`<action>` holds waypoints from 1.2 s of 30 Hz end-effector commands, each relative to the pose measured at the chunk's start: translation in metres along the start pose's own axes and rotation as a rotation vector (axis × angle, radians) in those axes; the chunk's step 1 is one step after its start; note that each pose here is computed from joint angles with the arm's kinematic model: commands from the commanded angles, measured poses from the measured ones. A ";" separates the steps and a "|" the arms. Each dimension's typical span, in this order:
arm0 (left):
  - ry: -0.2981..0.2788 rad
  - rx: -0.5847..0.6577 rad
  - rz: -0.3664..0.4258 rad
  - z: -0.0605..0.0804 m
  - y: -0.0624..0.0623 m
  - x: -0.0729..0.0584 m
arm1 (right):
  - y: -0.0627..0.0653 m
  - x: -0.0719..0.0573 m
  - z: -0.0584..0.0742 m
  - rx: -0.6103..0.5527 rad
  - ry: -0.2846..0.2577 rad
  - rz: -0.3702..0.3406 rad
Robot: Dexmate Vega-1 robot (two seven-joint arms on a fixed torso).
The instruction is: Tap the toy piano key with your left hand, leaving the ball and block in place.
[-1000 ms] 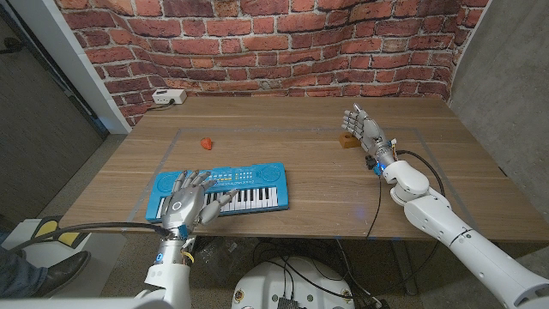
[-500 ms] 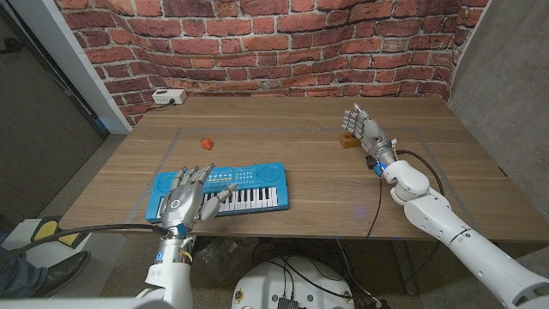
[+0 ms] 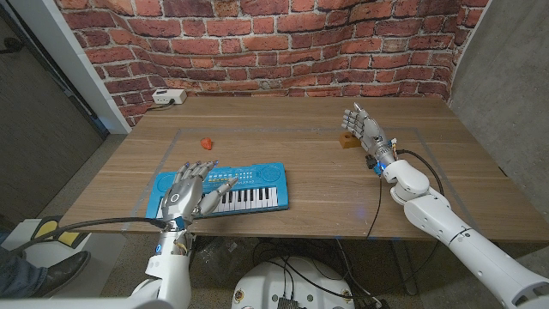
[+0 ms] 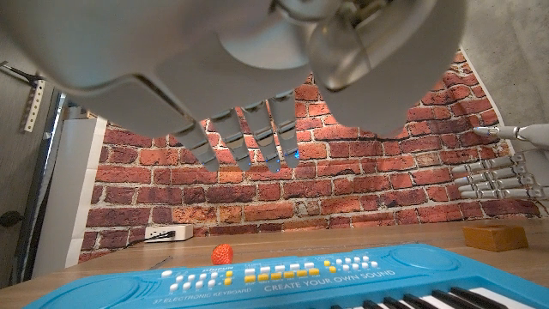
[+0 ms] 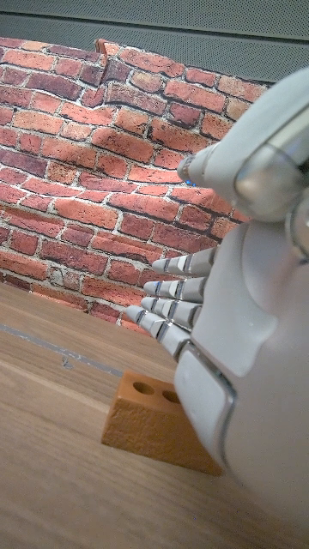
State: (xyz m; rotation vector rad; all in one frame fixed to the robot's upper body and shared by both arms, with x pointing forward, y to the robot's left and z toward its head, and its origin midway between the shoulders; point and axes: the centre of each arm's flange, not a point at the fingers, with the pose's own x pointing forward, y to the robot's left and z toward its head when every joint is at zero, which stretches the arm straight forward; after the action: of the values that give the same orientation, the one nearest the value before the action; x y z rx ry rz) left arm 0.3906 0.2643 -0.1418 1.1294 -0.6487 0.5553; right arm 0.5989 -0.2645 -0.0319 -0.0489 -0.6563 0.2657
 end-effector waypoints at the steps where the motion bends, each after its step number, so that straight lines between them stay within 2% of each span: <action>1: -0.038 -0.155 0.006 -0.006 0.001 0.029 | 0.003 0.003 0.001 0.002 -0.016 0.007; 5: -0.037 -0.252 0.010 -0.010 -0.003 0.041 | 0.005 0.004 0.001 0.004 -0.021 0.008; 6: -0.035 -0.311 0.010 -0.012 -0.006 0.047 | 0.005 0.005 0.002 0.006 -0.022 0.005; 8: -0.039 -0.342 0.010 -0.012 -0.007 0.050 | 0.005 0.005 0.002 0.003 -0.025 0.008; 13: -0.096 -0.406 0.028 -0.008 -0.008 0.071 | 0.006 0.008 0.004 -0.006 -0.051 0.013; 23: -0.127 -0.678 0.020 -0.011 -0.012 0.105 | 0.003 0.009 0.009 0.009 -0.106 -0.009; 26: -0.132 -0.779 -0.010 -0.013 -0.018 0.116 | 0.002 0.009 0.009 0.007 -0.113 -0.008; 31: -0.122 -0.876 -0.067 -0.014 -0.024 0.135 | -0.001 0.010 0.008 0.003 -0.118 -0.003; 36: -0.108 -0.933 -0.175 -0.013 -0.027 0.153 | -0.006 0.009 0.011 0.002 -0.129 -0.017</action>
State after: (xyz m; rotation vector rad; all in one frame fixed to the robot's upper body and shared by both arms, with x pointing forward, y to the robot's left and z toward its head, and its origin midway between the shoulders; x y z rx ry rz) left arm 0.4895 0.2778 -0.0766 0.4674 -0.8204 0.1652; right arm 0.6007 -0.2612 -0.0203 -0.0295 -0.7574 0.2684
